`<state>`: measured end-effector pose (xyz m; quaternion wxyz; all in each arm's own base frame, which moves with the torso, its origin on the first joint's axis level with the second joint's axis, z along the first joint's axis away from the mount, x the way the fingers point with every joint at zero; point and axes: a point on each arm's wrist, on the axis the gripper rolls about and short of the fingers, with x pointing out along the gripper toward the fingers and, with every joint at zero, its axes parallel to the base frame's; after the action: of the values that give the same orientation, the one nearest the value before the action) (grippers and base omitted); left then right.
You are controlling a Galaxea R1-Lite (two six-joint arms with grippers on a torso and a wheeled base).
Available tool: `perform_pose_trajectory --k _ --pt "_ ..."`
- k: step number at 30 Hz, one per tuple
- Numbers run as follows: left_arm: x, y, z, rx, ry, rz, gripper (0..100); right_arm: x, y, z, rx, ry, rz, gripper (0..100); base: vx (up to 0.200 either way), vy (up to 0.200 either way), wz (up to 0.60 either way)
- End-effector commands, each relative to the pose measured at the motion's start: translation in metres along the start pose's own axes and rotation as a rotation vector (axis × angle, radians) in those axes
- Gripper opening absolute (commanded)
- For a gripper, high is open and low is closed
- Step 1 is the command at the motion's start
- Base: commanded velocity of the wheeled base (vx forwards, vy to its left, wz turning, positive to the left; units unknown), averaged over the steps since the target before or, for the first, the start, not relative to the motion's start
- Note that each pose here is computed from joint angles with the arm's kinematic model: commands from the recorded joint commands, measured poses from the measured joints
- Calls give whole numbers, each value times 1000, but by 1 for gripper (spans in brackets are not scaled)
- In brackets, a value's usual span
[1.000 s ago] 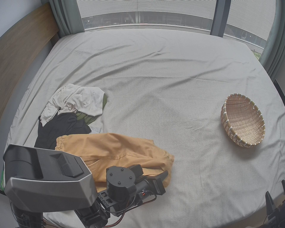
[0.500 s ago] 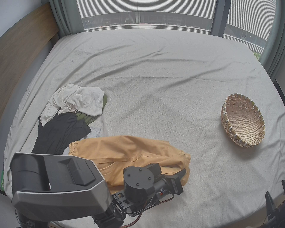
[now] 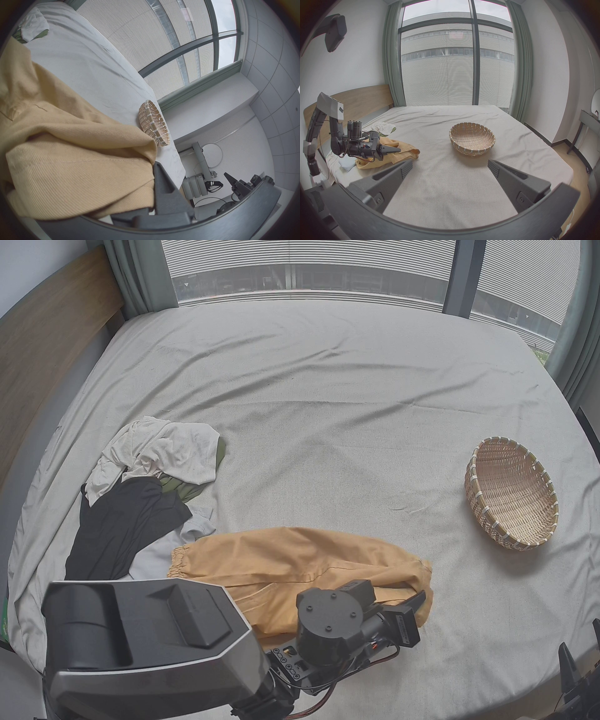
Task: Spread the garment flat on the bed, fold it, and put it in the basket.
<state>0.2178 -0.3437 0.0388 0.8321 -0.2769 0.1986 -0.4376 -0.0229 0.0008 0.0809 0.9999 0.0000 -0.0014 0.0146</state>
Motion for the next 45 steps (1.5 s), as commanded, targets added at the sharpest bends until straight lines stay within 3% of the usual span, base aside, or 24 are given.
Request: perform_pose_trajectory --k 1,21,38,39,45 --pt "7 0 -8 1 7 -10 0 0 0 -5 0 3 -2 100 0 0 0" --pt "22 -5 -10 0 1 -65 0 0 0 -5 0 3 2 100 0 0 0" --pt "24 -3 -17 0 15 -57 0 0 0 -5 0 3 2 100 0 0 0" --pt "24 -3 -19 0 19 -56 100 0 0 -5 0 3 2 100 0 0 0" --pt "20 -9 -27 5 28 -66 100 0 0 -5 0 3 2 100 0 0 0"
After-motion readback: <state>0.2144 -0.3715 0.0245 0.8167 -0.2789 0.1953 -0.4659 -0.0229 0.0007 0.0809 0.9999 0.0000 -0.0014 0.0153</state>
